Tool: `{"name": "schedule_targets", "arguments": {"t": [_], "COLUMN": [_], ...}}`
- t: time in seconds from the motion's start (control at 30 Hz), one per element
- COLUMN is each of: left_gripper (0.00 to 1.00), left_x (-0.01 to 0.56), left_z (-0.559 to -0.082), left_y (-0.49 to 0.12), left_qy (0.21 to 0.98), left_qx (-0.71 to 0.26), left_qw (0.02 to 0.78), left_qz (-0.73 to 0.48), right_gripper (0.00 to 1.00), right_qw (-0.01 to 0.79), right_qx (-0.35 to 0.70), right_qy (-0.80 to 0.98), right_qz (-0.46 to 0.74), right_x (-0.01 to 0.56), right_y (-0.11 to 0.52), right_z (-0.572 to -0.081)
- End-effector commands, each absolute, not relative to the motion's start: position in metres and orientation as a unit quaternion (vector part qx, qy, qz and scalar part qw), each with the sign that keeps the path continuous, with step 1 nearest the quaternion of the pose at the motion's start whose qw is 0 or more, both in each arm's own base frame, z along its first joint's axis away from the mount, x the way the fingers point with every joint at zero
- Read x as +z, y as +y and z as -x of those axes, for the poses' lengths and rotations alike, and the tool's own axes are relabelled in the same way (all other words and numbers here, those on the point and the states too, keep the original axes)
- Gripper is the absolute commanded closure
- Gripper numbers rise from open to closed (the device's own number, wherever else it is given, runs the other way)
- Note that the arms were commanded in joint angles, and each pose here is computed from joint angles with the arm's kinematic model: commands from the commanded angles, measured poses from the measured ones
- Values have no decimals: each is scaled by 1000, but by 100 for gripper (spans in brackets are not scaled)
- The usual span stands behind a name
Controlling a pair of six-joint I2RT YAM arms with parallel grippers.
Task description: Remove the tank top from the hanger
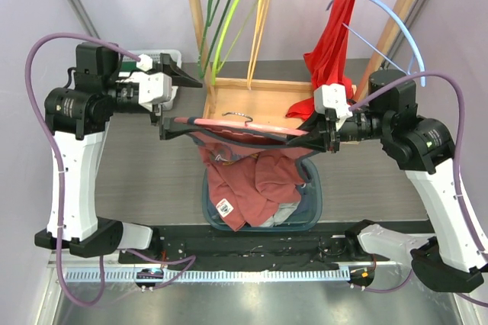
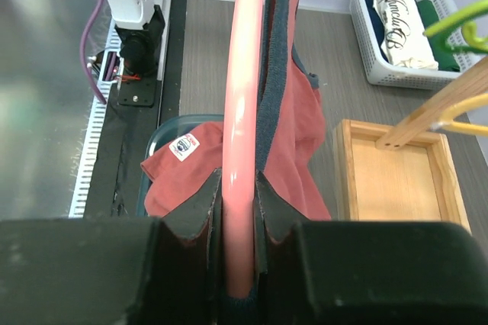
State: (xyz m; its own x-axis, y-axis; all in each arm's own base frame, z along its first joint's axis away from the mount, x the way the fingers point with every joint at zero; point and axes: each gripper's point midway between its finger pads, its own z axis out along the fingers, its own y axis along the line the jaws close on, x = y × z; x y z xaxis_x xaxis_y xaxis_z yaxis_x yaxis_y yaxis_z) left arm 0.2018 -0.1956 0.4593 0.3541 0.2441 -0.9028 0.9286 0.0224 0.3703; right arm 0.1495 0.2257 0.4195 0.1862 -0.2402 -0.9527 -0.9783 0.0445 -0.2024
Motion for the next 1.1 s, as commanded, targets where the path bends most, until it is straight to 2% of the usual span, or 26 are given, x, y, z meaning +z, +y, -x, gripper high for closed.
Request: {"name": "schedule_targets", "arguments": {"t": [0.0,0.1,0.2,0.33,0.37,0.4,0.57,0.67,0.77,0.8,0.83,1.07], "left_gripper": [1,4,11,40,43,45,42,45,71,89,99,100], "left_x": [436,433,423,412,408,405,402,399,396,395,394,391], "left_z": [-147,-144,-142,-139,-138,-139,-141,-142,-144,-145,-148,-164], "left_y": [-191,-192,-194,-196,-197,-197,-196,-196,-196,-196,-197,-198], "left_qy": [529,535,546,564,569,574,575,579,583,584,586,621], "left_qx": [-403,-407,-416,-426,-424,-424,-414,-411,-406,-404,-402,-393], "left_qw": [447,439,421,394,387,381,381,376,376,377,379,379], "left_qz": [-597,-596,-593,-587,-589,-588,-594,-595,-595,-594,-592,-562], "right_gripper": [99,99,99,99,99,99,99,99,99,99,99,99], "right_qw": [531,536,543,546,546,549,547,556,556,556,554,572], "right_qx": [388,386,382,378,378,377,382,376,378,377,379,358], "right_qy": [467,466,464,472,475,473,476,497,514,519,520,532], "right_qz": [591,588,586,580,578,577,572,550,532,529,528,511], "right_x": [451,455,458,457,457,459,456,454,445,441,438,440], "right_y": [235,236,236,238,238,238,240,240,241,240,240,235], "right_z": [-145,-148,-150,-157,-159,-159,-162,-171,-179,-179,-179,-187]}}
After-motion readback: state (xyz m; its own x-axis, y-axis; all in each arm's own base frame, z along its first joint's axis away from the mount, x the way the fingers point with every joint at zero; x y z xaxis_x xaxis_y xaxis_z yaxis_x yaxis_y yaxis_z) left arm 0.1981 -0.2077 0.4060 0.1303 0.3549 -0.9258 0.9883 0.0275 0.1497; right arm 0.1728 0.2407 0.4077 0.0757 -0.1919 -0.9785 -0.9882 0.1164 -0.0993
